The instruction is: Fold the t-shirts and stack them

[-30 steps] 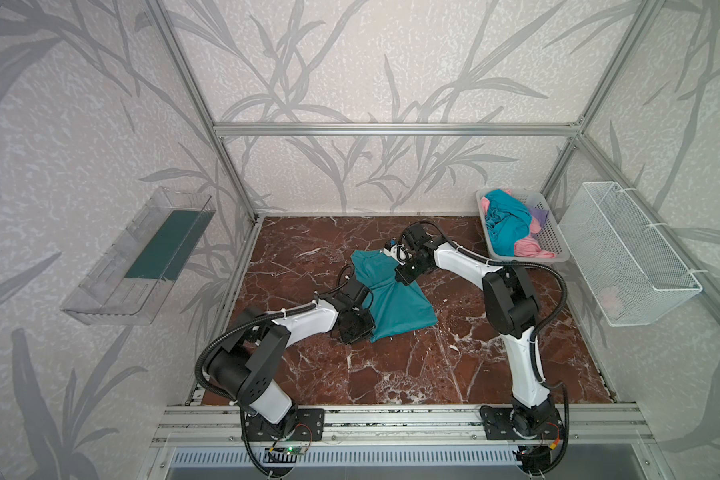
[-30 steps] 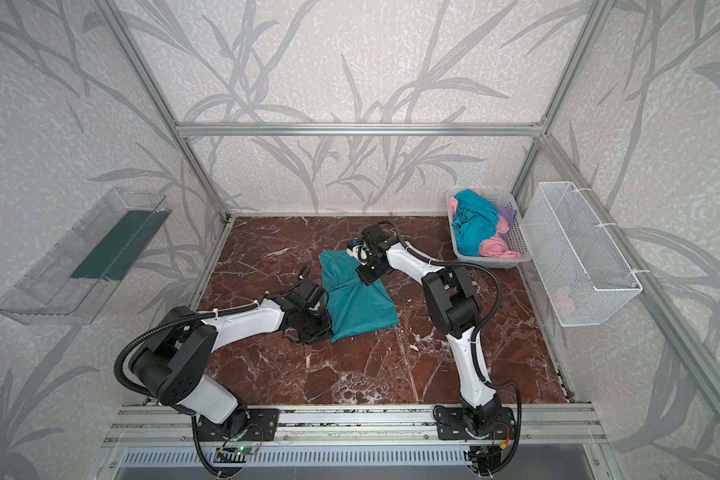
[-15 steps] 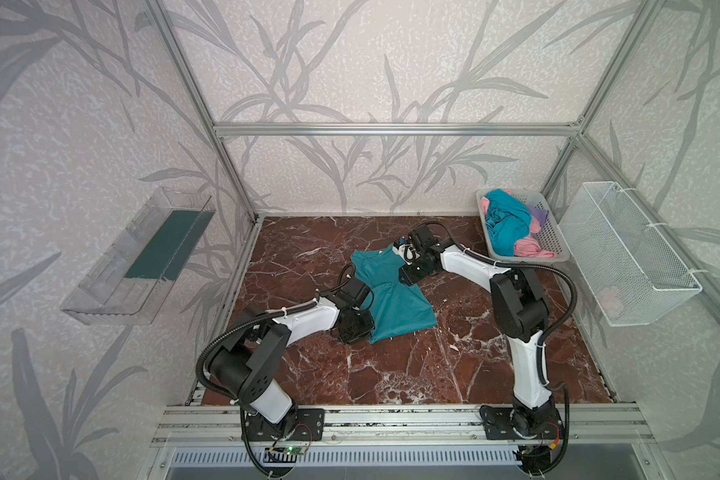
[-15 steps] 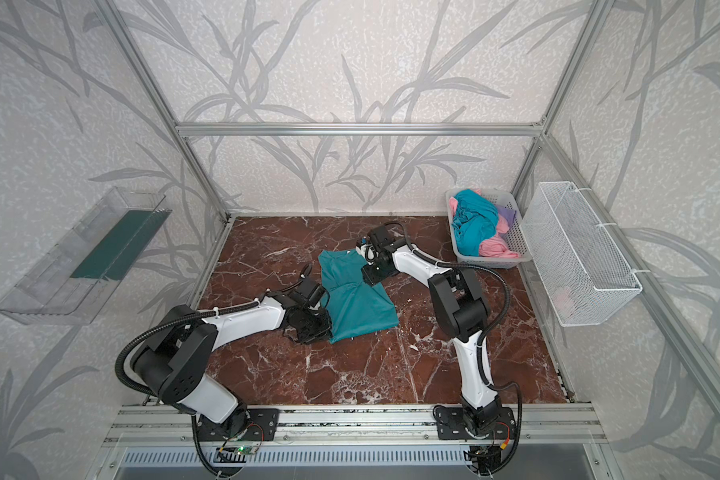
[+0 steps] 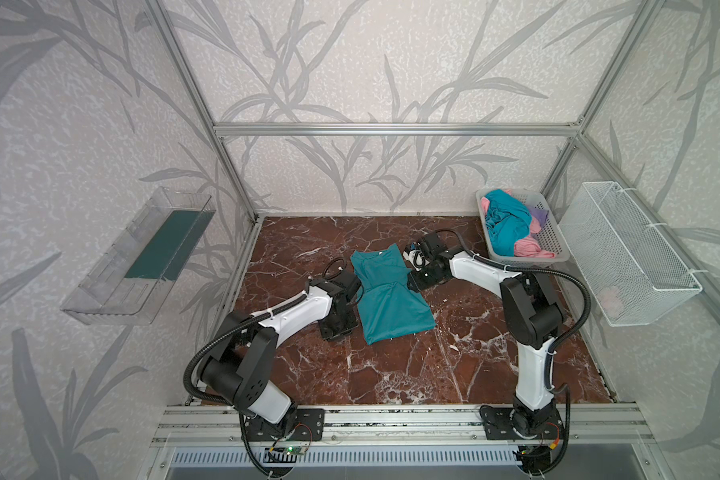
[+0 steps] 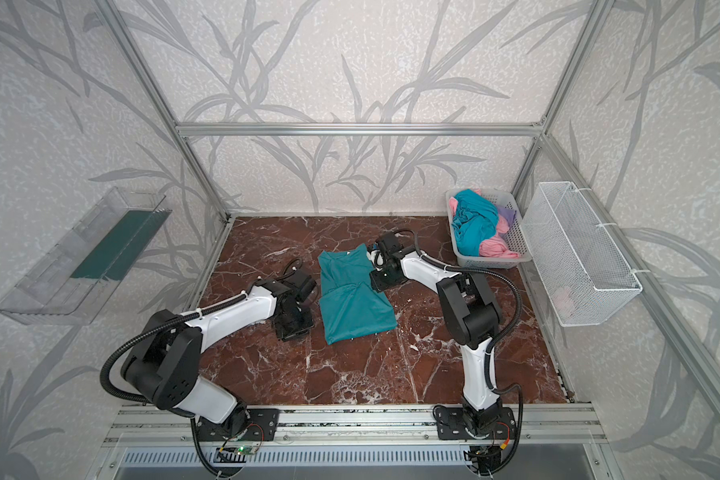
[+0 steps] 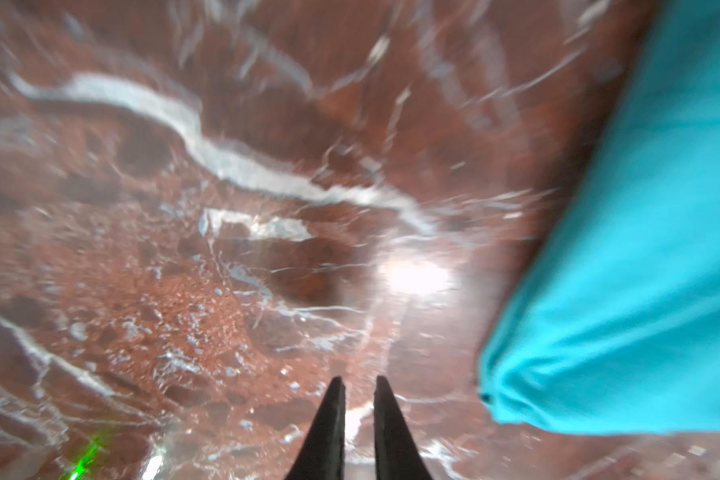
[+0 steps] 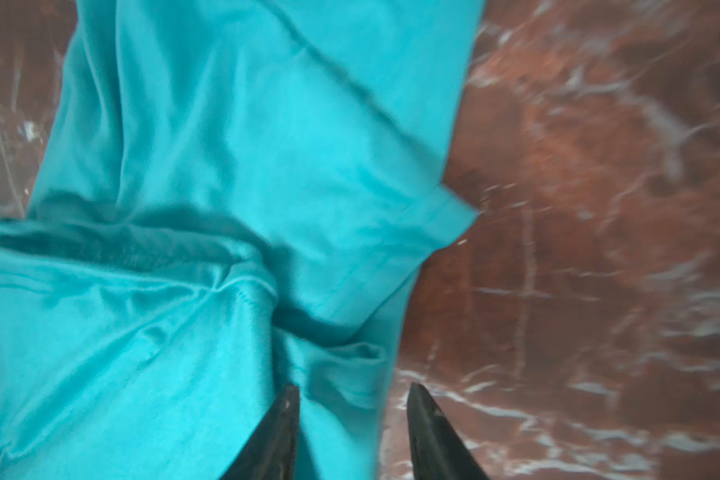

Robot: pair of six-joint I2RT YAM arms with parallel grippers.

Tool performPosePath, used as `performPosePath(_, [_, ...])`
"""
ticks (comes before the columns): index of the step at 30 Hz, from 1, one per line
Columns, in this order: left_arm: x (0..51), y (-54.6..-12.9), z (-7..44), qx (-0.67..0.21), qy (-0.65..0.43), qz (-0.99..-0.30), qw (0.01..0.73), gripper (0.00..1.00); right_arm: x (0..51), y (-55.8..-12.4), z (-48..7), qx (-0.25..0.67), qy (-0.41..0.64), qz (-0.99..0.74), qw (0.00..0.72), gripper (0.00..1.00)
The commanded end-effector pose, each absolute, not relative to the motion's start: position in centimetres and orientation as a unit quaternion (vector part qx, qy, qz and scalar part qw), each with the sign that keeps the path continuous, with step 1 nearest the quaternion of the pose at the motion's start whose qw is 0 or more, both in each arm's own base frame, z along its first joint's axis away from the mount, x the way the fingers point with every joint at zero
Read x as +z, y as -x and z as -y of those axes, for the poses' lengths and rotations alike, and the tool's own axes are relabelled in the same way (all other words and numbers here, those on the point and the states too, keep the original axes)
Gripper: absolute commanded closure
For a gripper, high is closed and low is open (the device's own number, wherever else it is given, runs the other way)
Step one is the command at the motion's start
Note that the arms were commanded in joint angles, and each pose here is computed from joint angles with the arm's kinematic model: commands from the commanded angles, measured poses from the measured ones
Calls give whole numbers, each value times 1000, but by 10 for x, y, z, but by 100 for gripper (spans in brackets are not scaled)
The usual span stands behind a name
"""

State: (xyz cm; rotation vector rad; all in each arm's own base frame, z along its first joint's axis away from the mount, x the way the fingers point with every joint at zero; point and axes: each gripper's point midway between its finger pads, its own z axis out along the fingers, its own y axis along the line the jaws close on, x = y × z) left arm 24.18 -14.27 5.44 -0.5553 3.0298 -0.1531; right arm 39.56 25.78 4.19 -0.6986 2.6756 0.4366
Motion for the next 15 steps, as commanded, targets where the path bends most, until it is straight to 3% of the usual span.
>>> performPosePath(1, [96,-268,152,-65,162,-981,87,82,46,-392,-261,163,235,-943,172,60])
performPosePath(7, [113,-295,227,-167,112,-973,116,82,46,-394,-257,154,216,-946,184,65])
performPosePath(11, [92,-297,266,-194,99,-972,87,82,47,-401,-248,133,197,-951,196,79])
performPosePath(15, [68,-291,283,-195,90,-974,66,82,47,-406,-245,126,184,-954,199,85])
